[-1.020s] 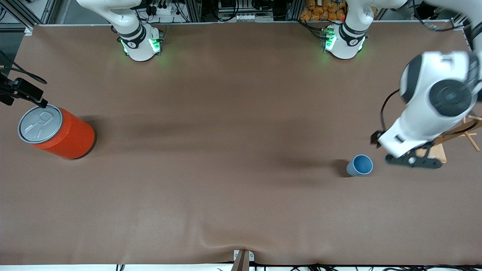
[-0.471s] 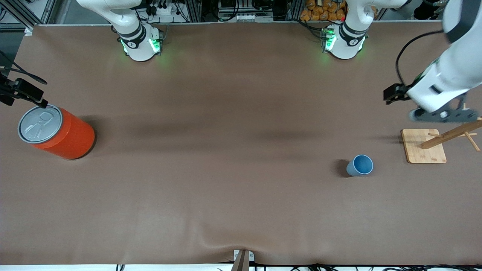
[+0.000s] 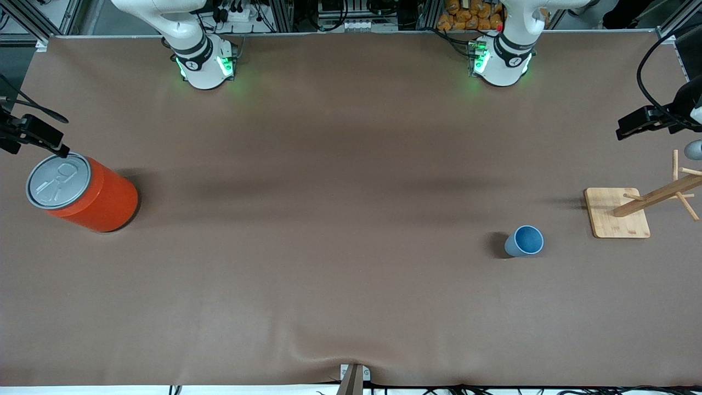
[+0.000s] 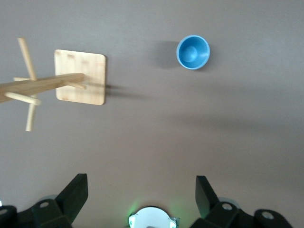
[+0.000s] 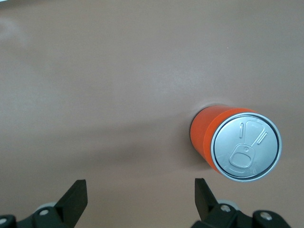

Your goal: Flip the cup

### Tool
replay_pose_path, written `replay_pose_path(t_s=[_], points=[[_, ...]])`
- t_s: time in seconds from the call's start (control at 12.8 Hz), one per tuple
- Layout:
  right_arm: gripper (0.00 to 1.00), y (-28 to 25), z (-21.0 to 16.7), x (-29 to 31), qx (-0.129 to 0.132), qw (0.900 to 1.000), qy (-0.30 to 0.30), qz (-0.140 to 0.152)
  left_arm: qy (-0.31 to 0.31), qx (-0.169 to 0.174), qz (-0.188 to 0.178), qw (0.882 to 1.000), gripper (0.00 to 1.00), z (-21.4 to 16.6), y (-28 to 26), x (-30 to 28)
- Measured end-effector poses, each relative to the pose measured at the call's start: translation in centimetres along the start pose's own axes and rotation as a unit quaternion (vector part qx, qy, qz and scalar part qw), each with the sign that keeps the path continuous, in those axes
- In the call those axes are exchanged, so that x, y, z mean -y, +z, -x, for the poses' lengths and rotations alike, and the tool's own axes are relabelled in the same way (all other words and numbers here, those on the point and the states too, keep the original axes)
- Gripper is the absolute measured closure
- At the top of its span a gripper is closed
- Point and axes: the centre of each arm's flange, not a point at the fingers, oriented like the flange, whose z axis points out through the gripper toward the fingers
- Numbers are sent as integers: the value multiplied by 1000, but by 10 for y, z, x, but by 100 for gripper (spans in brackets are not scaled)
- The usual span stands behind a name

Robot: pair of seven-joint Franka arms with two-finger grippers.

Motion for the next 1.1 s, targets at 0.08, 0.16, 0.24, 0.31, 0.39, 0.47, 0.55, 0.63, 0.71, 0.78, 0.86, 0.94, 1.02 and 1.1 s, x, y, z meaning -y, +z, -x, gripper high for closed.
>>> replay_pose_path(t_s=[0.08, 0.16, 0.24, 0.31, 0.39, 0.47, 0.55, 0.63, 0.71, 0.78, 0.86, 0.94, 1.02, 1.1], points=[[0, 0, 0, 0, 0, 1000, 0, 0, 14, 0, -1, 1000, 0, 3, 0, -16], [0, 0, 0, 0, 0, 1000, 0, 0, 28, -1, -2, 1000, 0, 5, -1, -31], [0, 0, 0, 0, 0, 1000, 0, 0, 41, -3, -3, 999, 0, 7, -2, -42], [0, 0, 0, 0, 0, 1000, 0, 0, 59, -4, -4, 998, 0, 8, -3, -44], [0, 0, 0, 0, 1, 1000, 0, 0, 79, -6, -3, 997, 0, 7, -4, -41], [0, 0, 0, 0, 1, 1000, 0, 0, 89, -9, -2, 996, 0, 6, -5, -36], [0, 0, 0, 0, 1, 1000, 0, 0, 94, -10, -2, 996, 0, 6, -6, -34], [0, 0, 0, 0, 2, 1000, 0, 0, 94, -11, -2, 995, 0, 6, -7, -35], [0, 1, 0, 0, 2, 1000, 0, 0, 95, -14, -2, 995, 0, 6, -8, -35], [0, 1, 0, 0, 2, 1000, 0, 0, 94, -16, -2, 995, 0, 6, -10, -36], [0, 1, 0, 0, 2, 1000, 0, 0, 94, -18, -2, 995, 0, 6, -12, -36], [0, 1, 0, 0, 2, 1000, 0, 0, 93, -20, -1, 995, 0, 6, -13, -36], [0, 1, 0, 0, 3, 1000, 0, 0, 93, -25, -1, 995, 0, 6, -16, -36], [0, 1, 0, 0, 3, 1000, 0, 0, 89, -29, -1, 996, 0, 7, -20, -36]])
